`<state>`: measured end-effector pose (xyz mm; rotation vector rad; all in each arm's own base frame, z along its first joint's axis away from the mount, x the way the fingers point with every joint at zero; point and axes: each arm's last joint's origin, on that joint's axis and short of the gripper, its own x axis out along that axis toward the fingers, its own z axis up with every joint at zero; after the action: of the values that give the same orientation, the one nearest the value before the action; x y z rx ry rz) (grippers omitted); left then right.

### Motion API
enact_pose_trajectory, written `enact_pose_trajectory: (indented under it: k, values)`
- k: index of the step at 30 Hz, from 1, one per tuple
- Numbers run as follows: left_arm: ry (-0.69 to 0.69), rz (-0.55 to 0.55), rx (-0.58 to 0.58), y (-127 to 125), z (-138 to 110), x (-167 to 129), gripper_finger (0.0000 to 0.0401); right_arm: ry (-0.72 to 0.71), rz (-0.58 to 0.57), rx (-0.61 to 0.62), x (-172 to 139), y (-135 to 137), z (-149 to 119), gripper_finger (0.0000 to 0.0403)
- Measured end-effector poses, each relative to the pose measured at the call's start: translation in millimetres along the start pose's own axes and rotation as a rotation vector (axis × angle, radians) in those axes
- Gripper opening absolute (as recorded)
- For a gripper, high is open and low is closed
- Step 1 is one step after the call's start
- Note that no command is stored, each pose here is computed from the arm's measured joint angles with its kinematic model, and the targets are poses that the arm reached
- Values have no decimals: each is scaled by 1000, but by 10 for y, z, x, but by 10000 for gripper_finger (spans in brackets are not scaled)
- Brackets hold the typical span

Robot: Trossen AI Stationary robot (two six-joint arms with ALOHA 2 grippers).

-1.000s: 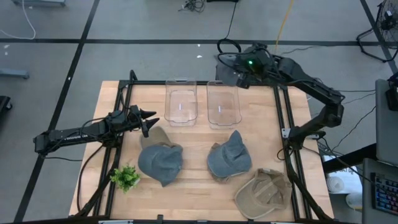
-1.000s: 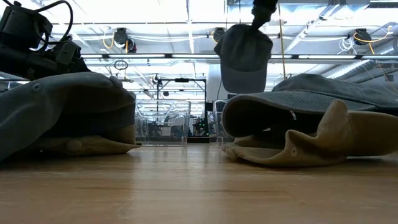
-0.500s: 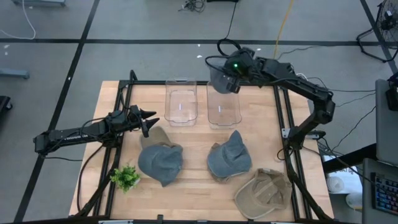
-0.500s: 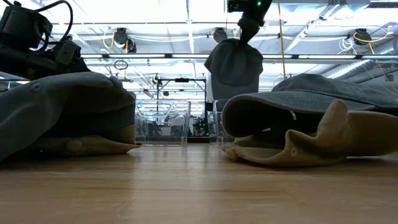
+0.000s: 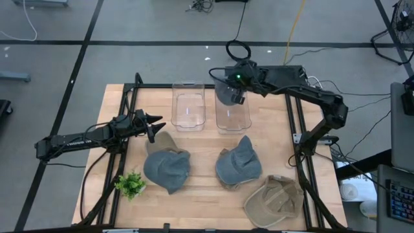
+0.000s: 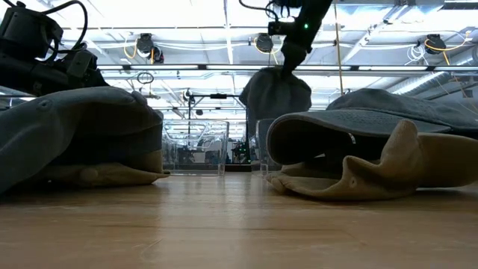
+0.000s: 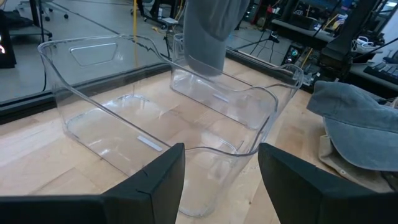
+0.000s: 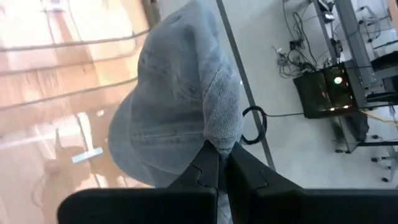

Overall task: Pick & Place hat
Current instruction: Put the top right blue cap into the right transparent bin

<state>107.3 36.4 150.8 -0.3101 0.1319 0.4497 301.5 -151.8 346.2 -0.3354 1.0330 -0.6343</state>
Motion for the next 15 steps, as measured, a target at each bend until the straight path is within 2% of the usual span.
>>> enact_pose_trajectory:
  k: [7,10,15]
  values:
    - [0,0,0,0,1,0,214,47,52,-14,242,104,-174,0]
    - [0,0,0,0,1,0,214,36,37,-4,331,96,-214,0]
    - [0,0,0,0,1,0,214,-5,5,-101,515,136,-301,0]
